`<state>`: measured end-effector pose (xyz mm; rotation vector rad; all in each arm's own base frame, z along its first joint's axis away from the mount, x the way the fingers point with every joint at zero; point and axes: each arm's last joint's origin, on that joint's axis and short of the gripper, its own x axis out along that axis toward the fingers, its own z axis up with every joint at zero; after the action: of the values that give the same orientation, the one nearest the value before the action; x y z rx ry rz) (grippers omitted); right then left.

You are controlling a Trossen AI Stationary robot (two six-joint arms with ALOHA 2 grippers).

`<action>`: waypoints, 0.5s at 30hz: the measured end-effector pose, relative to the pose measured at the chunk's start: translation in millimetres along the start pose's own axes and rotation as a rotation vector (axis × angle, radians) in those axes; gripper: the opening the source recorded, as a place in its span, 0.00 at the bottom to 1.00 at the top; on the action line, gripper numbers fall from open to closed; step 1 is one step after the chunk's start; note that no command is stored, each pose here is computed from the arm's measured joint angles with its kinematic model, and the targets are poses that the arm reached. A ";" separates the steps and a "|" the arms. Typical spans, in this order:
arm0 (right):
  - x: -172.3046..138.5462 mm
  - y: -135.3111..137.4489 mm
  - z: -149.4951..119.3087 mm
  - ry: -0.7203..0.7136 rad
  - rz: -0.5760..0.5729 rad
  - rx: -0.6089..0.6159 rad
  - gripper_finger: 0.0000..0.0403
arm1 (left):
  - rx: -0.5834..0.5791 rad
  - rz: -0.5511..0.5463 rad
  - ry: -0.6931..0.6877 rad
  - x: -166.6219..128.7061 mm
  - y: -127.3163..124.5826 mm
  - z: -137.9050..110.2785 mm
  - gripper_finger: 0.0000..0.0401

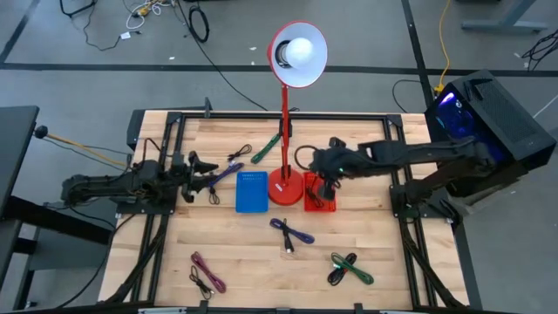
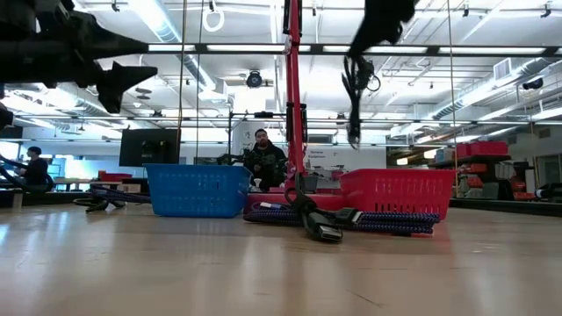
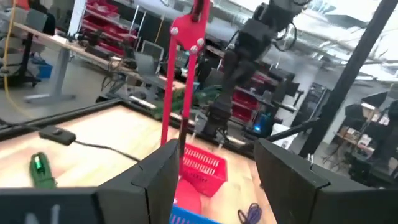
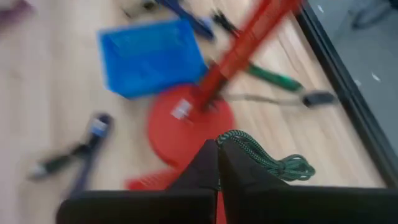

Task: Pick & Place USB Port
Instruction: Put the green charger cable into the blue bin

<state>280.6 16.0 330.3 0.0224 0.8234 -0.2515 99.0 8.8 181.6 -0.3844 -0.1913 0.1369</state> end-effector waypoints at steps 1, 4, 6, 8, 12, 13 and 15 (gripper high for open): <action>-3.3 6.7 0.9 -0.028 0.022 -0.002 0.00 | -0.001 -0.011 0.005 0.5 -0.9 -0.4 0.53; -10.4 27.1 4.7 -0.113 0.086 -0.004 0.00 | 0.015 -0.055 -0.002 3.4 -5.4 1.0 0.53; -13.2 38.9 7.6 -0.166 0.127 -0.004 0.00 | 0.026 -0.073 0.025 7.3 -9.5 1.8 0.53; -13.6 49.6 12.3 -0.229 0.160 -0.004 0.00 | 0.052 -0.098 0.031 13.1 -16.7 8.3 0.53; -14.6 64.6 20.4 -0.342 0.197 -0.032 0.00 | 0.146 -0.038 0.117 32.2 -28.2 12.9 0.53; -13.7 66.8 21.7 -0.358 0.200 -0.036 0.00 | 0.168 -0.025 0.141 38.5 -31.0 13.2 0.53; -8.6 72.5 25.1 -0.390 0.212 -0.039 0.00 | 0.206 -0.029 0.166 53.0 -38.7 17.1 0.53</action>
<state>309.9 85.2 348.1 0.0229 0.4332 -0.0362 150.7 -11.7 220.4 -0.1863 -0.0180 0.0949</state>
